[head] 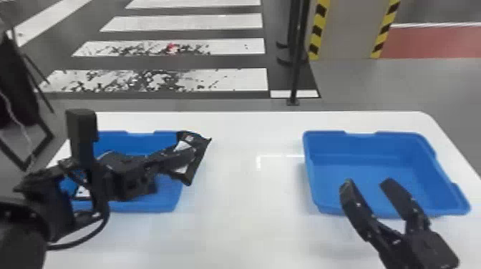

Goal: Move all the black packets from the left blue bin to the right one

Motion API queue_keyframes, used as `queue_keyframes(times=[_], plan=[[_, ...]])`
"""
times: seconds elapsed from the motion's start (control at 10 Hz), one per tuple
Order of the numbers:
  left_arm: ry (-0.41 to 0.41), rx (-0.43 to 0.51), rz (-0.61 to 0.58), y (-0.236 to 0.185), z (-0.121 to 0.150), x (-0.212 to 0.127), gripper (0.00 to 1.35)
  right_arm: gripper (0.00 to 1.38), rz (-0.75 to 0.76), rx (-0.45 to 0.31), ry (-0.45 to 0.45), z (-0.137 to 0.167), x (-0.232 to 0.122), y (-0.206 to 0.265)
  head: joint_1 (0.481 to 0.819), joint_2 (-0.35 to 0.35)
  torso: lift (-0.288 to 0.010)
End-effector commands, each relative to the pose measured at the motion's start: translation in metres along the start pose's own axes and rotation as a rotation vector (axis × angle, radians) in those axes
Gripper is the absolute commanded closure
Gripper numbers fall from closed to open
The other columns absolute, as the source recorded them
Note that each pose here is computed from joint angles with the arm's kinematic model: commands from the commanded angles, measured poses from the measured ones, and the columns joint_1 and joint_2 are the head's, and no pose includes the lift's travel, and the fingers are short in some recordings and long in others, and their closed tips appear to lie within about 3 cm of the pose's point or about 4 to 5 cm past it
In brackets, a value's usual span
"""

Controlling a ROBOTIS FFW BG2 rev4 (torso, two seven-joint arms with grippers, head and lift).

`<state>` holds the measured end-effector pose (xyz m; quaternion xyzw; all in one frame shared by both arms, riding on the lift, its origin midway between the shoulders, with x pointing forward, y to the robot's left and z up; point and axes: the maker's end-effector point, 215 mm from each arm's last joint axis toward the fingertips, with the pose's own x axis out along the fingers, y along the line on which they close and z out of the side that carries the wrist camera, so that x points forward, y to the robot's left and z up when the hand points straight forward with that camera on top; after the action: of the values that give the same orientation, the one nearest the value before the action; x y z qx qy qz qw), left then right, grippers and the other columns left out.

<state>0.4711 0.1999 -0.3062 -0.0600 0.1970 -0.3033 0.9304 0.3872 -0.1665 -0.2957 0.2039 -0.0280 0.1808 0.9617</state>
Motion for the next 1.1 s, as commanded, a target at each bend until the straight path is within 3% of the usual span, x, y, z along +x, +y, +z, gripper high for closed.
queue_keyframes(times=[0.0,0.3,0.5,1.0], plan=[[-0.062,-0.027,-0.086,-0.033,0.008,0.010,1.21,0.15,0.058,0.056,-0.005,-0.009,0.013,0.011,0.695,0.046,-0.185],[-0.116,-0.115,-0.259,-0.091,0.007,0.038,1.21,0.14,0.246,0.207,0.093,-0.037,0.029,0.064,0.695,0.030,-0.185],[-0.102,-0.142,-0.325,-0.120,-0.002,0.049,1.21,0.14,0.333,0.294,0.098,-0.044,0.037,0.086,0.695,0.029,-0.185],[-0.119,-0.169,-0.410,-0.157,-0.002,0.057,1.21,0.20,0.390,0.323,0.100,-0.040,0.045,0.102,0.695,-0.023,-0.185]])
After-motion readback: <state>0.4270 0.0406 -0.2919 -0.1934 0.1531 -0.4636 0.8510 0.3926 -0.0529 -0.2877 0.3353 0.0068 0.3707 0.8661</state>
